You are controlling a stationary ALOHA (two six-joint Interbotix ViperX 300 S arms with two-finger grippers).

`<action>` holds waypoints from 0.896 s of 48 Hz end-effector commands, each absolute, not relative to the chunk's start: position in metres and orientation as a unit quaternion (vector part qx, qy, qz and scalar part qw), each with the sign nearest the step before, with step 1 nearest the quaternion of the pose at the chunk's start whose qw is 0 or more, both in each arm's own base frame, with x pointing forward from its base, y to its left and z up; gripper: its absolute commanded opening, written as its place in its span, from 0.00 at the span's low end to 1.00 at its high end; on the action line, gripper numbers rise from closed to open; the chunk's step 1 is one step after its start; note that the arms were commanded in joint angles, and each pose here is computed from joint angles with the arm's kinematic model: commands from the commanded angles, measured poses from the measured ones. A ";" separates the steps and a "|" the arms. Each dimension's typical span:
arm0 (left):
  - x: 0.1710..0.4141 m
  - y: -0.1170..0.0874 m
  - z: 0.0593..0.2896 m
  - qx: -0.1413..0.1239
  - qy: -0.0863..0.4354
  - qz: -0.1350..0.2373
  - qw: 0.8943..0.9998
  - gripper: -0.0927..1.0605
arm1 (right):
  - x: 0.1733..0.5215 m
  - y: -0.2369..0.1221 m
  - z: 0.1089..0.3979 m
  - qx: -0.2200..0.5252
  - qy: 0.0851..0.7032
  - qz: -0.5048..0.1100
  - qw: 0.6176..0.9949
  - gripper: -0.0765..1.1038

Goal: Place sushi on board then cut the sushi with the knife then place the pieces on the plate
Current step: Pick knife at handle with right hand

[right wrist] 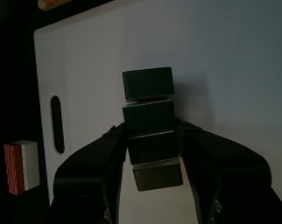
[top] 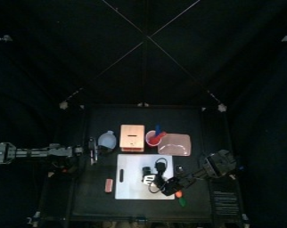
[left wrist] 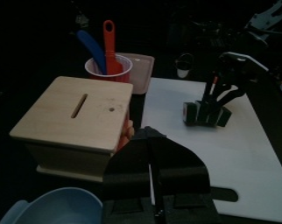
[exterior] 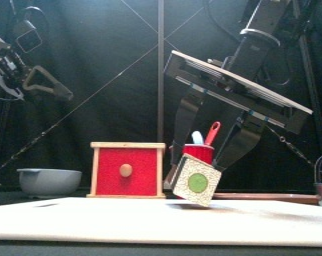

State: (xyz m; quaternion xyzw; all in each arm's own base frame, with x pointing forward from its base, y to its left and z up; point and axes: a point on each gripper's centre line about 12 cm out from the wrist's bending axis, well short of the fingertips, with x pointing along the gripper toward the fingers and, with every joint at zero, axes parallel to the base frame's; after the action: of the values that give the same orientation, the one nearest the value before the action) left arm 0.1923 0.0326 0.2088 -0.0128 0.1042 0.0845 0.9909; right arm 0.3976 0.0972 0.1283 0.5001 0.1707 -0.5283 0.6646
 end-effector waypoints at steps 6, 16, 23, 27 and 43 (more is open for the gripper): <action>0.193 0.034 0.210 -0.013 0.102 0.087 0.991 0.05 | 0.400 0.096 0.140 0.508 0.163 -0.521 0.667 0.54; 0.192 0.033 0.208 -0.013 0.105 0.087 0.991 0.05 | 0.400 0.096 0.138 0.506 0.164 -0.522 0.667 0.64; 0.192 0.033 0.209 -0.013 0.104 0.087 0.991 0.05 | 0.399 0.095 0.136 0.504 0.165 -0.524 0.667 0.68; 0.192 0.034 0.208 -0.013 0.105 0.087 0.991 0.05 | 0.398 0.094 0.136 0.502 0.165 -0.524 0.668 0.68; 0.192 0.033 0.208 -0.013 0.106 0.087 0.991 0.05 | 0.400 0.093 0.137 0.496 0.160 -0.516 0.679 0.76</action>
State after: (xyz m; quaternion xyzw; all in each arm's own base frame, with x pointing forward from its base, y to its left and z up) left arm 0.1904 0.0328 0.2043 -0.0121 0.1111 0.0856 0.9900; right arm 0.3976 0.0943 0.1242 0.4863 0.1696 -0.5242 0.6782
